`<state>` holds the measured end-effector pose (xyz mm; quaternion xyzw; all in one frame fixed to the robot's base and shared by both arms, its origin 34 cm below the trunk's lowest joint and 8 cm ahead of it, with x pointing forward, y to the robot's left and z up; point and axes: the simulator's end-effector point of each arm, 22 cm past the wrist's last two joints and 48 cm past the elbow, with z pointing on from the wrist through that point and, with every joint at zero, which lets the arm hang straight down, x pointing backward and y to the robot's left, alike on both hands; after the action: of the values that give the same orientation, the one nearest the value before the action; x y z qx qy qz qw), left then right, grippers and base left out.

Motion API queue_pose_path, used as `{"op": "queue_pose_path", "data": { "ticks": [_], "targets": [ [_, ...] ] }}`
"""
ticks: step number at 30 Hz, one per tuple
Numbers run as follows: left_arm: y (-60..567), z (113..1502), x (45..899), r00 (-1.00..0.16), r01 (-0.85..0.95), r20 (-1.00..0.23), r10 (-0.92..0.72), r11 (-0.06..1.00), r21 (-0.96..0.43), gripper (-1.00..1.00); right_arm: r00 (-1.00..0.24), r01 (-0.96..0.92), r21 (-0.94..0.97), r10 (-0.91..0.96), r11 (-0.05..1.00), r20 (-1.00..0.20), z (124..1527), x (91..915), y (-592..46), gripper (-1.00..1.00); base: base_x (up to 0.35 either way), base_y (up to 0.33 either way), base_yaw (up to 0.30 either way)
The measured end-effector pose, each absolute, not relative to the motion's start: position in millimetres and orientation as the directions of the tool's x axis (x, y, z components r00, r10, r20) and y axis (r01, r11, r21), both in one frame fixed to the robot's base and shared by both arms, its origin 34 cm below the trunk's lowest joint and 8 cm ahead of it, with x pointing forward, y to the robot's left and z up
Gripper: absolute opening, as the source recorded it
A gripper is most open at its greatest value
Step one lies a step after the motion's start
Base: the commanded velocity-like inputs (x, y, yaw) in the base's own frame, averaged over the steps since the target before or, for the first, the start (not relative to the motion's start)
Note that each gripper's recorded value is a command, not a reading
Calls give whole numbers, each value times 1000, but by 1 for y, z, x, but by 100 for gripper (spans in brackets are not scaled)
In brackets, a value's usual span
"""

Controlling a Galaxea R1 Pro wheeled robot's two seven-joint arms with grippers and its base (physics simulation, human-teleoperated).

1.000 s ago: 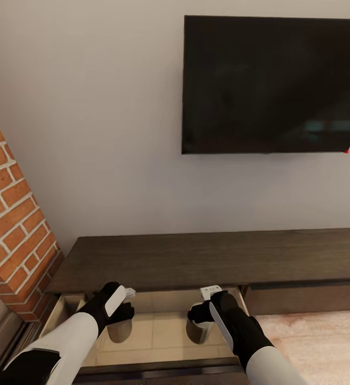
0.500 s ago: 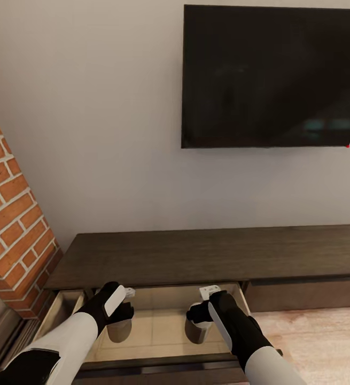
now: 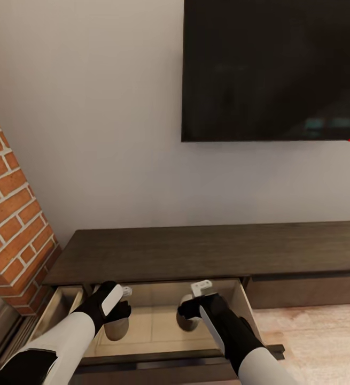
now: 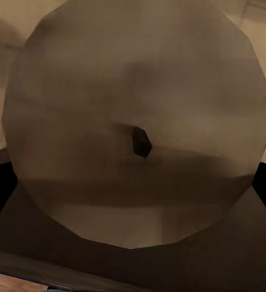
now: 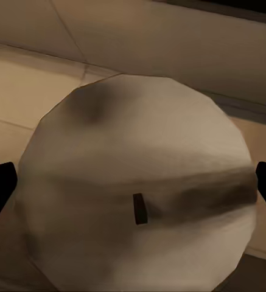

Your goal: Place each of the two pumpkins and all three candles from the living room inside a cabinet in the living room (use any cabinet), then make sure every cabinet is closed, and position the cauldron so it is next to a table in the living room.

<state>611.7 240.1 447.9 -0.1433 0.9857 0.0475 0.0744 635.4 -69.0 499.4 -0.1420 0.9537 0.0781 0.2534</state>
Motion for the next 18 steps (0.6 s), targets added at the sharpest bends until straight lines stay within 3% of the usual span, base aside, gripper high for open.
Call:
{"op": "queue_pose_path", "data": {
  "ticks": [6,18],
  "targets": [
    [271,436,610,-942,-307,-176,-286,945,110,-100,-800,-290,-18,-252,957,-545,470,639,-79,-100,0,0,0],
    [271,410,610,-935,-320,-182,-304,946,61,-100,-787,-298,-27,-262,954,-559,448,638,-77,-100,0,0,0]
  ]
}}
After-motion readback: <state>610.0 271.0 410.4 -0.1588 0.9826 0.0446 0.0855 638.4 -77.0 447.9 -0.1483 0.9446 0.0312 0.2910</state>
